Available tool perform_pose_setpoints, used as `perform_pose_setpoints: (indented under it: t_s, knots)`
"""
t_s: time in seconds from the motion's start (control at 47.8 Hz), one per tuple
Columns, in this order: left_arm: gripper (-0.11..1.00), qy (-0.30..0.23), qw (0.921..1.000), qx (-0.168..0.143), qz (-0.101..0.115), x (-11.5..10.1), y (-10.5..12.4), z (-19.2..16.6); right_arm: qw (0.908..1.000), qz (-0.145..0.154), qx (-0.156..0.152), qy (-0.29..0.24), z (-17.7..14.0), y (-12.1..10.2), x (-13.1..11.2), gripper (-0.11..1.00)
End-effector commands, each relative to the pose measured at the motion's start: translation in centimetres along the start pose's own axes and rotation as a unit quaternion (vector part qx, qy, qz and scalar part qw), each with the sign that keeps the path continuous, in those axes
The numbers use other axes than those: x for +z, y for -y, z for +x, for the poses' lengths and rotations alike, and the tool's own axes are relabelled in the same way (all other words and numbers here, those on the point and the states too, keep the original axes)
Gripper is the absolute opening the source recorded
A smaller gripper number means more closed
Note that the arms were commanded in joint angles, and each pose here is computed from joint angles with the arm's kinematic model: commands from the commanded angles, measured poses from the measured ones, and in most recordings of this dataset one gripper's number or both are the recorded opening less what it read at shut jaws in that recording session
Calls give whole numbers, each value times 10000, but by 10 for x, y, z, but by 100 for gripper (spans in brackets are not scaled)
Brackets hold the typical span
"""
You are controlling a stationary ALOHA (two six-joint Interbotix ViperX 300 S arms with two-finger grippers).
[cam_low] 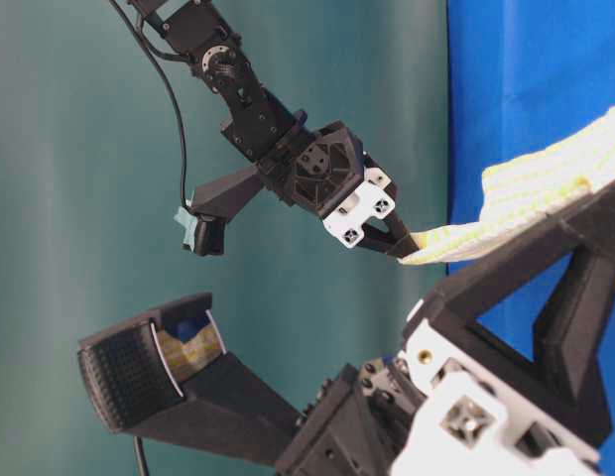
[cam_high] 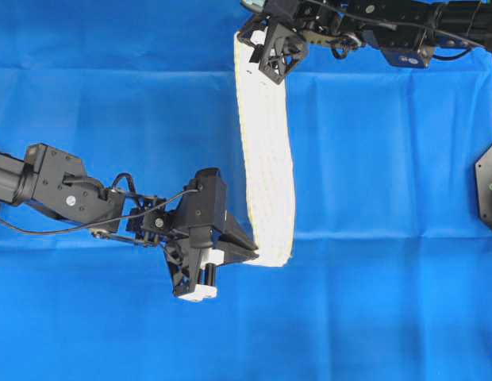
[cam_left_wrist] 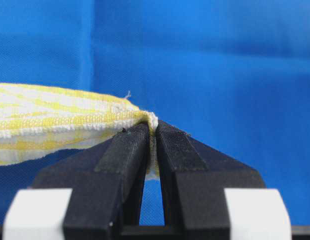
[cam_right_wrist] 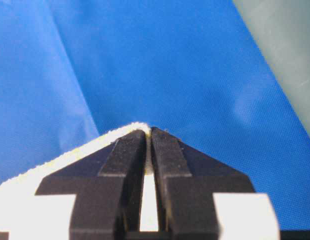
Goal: Fold the yellow towel.
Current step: 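Lift the strip and rotate it vertical, right gripper moving to the far side, then lay the strip down vertically and release both grippers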
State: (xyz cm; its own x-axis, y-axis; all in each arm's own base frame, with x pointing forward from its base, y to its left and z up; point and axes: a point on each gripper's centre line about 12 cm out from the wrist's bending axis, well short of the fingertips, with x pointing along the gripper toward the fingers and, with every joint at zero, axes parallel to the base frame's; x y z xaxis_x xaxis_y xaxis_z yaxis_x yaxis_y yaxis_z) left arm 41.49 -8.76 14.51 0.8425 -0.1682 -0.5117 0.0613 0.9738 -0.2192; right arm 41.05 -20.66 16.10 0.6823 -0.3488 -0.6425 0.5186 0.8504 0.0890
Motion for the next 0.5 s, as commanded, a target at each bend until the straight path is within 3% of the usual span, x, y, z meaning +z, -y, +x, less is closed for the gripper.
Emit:
perform_pose_setpoints:
  t_s: [0.0, 0.188, 0.251, 0.397, 0.481]
  knots:
    - [4, 174, 9998, -62, -3, 13, 5, -8, 9998, 6, 21, 221, -6, -1, 16, 3]
    - [4, 123, 9999, -46, -6, 12, 4, -9, 9997, -6, 31, 243, -6, -2, 16, 5]
    - [8, 125, 9999, -37, -25, 12, 3, -9, 9996, -4, 42, 265, -6, -3, 17, 15]
    - [43, 40, 9999, 0, -94, 10, 1, -11, 9993, -13, 73, 369, -7, -5, 19, 56]
    - [68, -74, 9999, 20, -79, 9, 1, -17, 9992, -17, 83, 399, -10, -6, 21, 71]
